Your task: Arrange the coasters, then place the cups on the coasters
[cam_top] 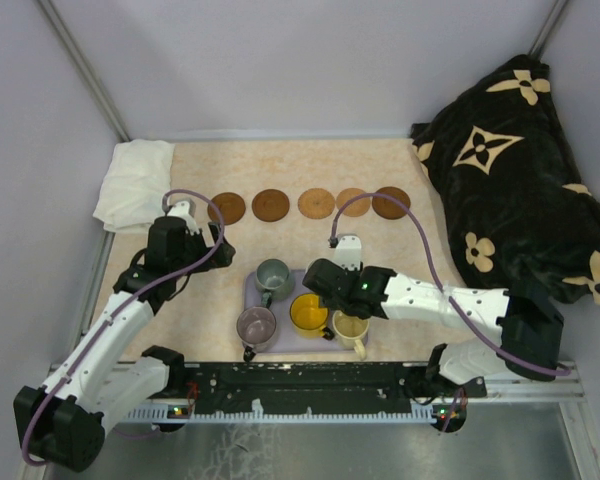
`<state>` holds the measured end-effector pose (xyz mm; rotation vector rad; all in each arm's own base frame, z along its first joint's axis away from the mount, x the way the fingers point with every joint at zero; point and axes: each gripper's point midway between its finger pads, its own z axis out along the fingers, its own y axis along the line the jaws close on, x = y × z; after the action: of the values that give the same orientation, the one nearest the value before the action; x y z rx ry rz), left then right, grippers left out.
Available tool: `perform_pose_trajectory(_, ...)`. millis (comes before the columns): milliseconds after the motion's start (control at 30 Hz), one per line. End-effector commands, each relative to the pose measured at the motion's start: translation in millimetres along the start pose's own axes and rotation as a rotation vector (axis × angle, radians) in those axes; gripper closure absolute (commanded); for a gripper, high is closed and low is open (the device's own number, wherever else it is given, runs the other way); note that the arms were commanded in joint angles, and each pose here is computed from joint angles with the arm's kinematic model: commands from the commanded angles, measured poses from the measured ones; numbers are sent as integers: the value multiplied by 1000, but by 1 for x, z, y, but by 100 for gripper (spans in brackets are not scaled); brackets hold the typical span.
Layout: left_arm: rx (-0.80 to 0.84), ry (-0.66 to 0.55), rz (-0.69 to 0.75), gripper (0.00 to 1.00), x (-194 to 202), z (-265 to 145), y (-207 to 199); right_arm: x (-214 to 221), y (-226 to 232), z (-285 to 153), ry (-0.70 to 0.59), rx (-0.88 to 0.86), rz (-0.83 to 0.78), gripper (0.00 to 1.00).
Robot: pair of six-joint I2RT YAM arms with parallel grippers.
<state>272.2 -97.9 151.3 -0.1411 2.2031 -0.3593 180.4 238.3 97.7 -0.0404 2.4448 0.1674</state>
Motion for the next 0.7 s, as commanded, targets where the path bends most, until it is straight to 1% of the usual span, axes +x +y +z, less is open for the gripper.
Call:
perform_pose_trajectory(0,12,-9,-8,0,1,-1,-1,2,3,2,2,8,6,52)
perform_pose_trajectory(500,14,-8,-10,0,2,-1,-1,5,13,15,10,8,-25,52)
perform_pose_trajectory(600,12,-9,-10,0,2,-1,0,4,14,17,5,15,-25,56)
perform_pose_trajectory(667,12,-6,-9,0,3,0,0,4,11,17,0,26,-26,63)
